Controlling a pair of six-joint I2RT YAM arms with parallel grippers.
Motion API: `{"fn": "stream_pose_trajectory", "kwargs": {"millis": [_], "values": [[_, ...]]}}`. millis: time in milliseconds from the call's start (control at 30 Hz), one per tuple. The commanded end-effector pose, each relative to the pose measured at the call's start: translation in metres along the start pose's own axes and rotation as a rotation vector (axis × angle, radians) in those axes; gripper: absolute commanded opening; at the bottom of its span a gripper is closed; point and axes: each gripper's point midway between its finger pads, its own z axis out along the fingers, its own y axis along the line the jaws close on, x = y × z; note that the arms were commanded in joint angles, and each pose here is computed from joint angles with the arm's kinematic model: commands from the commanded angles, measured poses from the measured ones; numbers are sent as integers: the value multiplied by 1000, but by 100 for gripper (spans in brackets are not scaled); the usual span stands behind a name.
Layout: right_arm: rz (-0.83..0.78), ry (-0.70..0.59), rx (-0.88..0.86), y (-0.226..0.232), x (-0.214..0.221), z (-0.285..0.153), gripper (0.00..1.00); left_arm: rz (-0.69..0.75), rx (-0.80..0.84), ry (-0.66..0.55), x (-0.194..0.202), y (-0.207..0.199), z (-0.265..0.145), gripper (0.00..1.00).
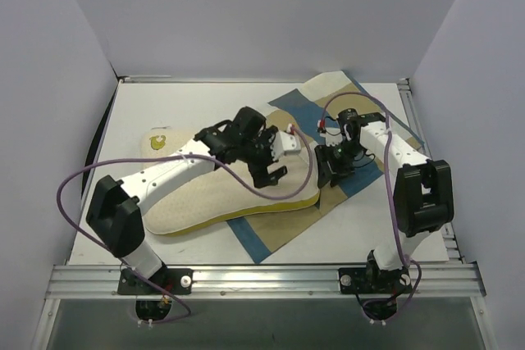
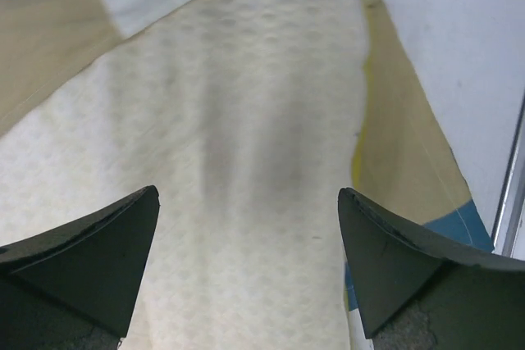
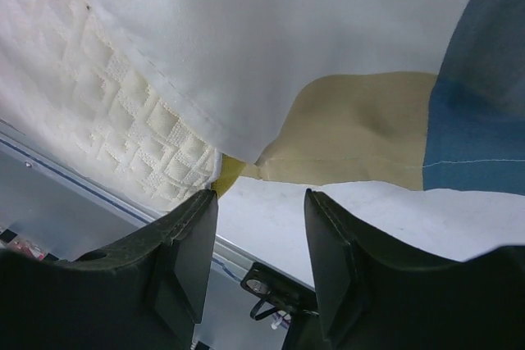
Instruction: Put the pillow into the pillowcase
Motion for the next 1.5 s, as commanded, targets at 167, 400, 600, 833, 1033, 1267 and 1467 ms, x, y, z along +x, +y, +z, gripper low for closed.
{"fn": "stream_pose_trajectory", "kwargs": {"millis": [167, 400, 600, 833, 1033, 1267, 1467], "values": [[-40, -4, -9, 2, 16, 11, 50, 284, 4, 142, 38, -38, 47, 97], [-76, 2, 7, -1, 10, 39, 48, 216, -18, 153, 44, -29, 64, 96], [-64, 12, 57, -13, 8, 53, 26, 182, -30, 148, 47, -22, 69, 84], [-67, -17, 67, -8, 15, 37, 1, -15, -76, 159, 59, 16, 75, 35], [-90, -75, -6, 17, 15, 9, 0, -236, -114, 99, 56, 58, 62, 0], [-162, -104, -125, 61, 3, -3, 0, -311, -116, -75, -17, 57, 44, 0], [-211, -138, -183, 89, -4, -18, 0, -392, -180, -226, -77, 54, 39, 0]]}}
